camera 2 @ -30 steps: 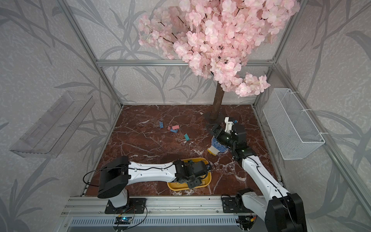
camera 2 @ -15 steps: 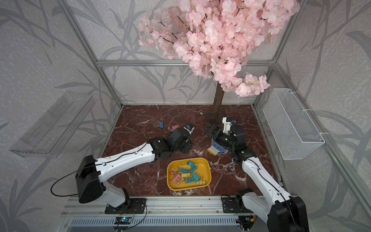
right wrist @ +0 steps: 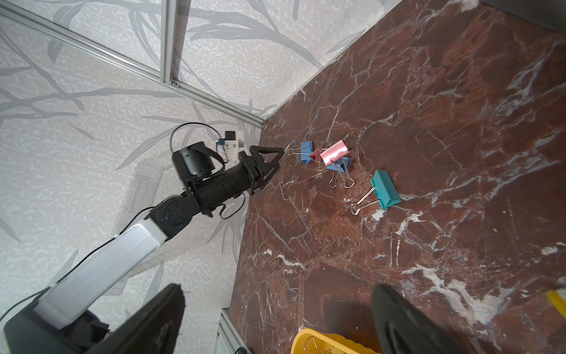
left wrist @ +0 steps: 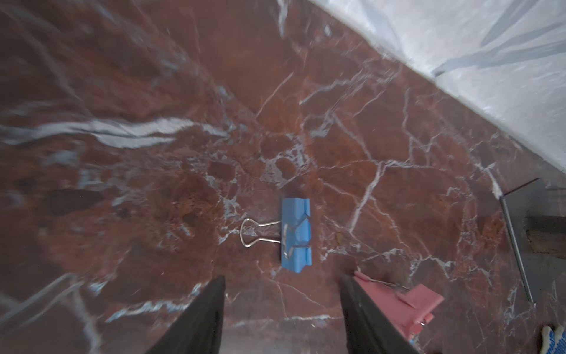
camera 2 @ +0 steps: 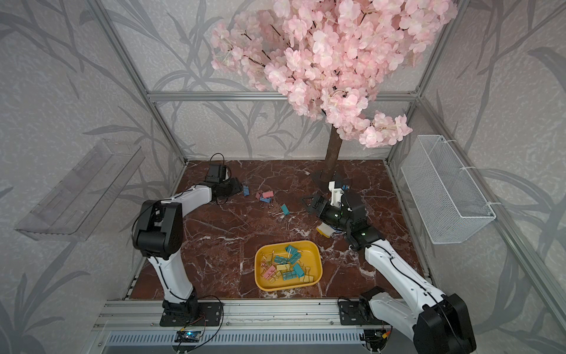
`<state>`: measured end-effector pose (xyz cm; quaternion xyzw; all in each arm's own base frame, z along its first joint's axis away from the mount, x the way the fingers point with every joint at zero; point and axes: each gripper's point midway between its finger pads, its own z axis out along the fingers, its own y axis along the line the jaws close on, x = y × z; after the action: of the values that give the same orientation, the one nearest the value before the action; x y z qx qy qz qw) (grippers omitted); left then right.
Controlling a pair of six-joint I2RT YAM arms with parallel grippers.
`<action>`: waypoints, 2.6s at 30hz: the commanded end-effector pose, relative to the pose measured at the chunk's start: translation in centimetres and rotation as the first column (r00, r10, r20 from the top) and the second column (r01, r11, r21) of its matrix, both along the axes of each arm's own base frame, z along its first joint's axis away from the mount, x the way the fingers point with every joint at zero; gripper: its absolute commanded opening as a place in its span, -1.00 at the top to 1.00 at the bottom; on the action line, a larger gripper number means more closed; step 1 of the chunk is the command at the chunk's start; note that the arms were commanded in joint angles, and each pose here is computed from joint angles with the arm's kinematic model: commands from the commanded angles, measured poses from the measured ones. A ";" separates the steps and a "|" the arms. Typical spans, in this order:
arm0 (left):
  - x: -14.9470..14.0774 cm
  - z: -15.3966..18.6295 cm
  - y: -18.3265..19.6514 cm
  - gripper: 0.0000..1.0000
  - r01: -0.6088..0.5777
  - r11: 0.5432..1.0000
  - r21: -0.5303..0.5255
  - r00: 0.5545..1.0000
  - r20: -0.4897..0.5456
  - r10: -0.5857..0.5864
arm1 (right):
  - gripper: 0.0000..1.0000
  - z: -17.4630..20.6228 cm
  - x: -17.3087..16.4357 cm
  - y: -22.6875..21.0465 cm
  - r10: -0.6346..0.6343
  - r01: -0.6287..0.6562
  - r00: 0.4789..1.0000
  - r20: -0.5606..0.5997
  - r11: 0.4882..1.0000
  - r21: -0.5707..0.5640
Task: Put the binder clips in the storage box
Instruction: Pick up the binder clip at the center of the board, then place the binder clip in the storage box.
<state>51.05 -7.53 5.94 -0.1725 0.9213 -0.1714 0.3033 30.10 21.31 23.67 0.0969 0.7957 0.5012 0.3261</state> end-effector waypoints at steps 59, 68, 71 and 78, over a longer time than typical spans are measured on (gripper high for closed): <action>-31.4 10.6 -24.5 1.00 0.747 0.461 0.479 0.512 0.026 -0.858 | -0.98 -1.7 4.8 -5.0 -0.143 0.145 0.989 0.041 0.988 -0.057; -31.0 5.9 -23.2 0.99 0.711 0.461 0.531 0.542 0.003 -0.840 | -0.98 -2.2 3.7 -5.2 -0.136 0.138 0.990 0.031 0.988 -0.064; -31.5 4.9 -23.4 0.72 0.730 0.471 0.496 0.533 0.019 -0.846 | -0.98 -2.0 3.6 -5.2 -0.133 0.135 0.990 0.037 0.989 -0.067; -28.9 8.4 -22.9 0.50 0.658 0.590 0.467 0.623 0.102 -0.776 | -0.98 -0.8 3.9 -4.0 -0.089 0.093 0.994 0.055 0.993 -0.079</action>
<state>19.90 -30.04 10.55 0.3553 0.8711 -0.0959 0.3251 33.79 16.53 20.95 0.1313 0.8058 0.4500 0.3619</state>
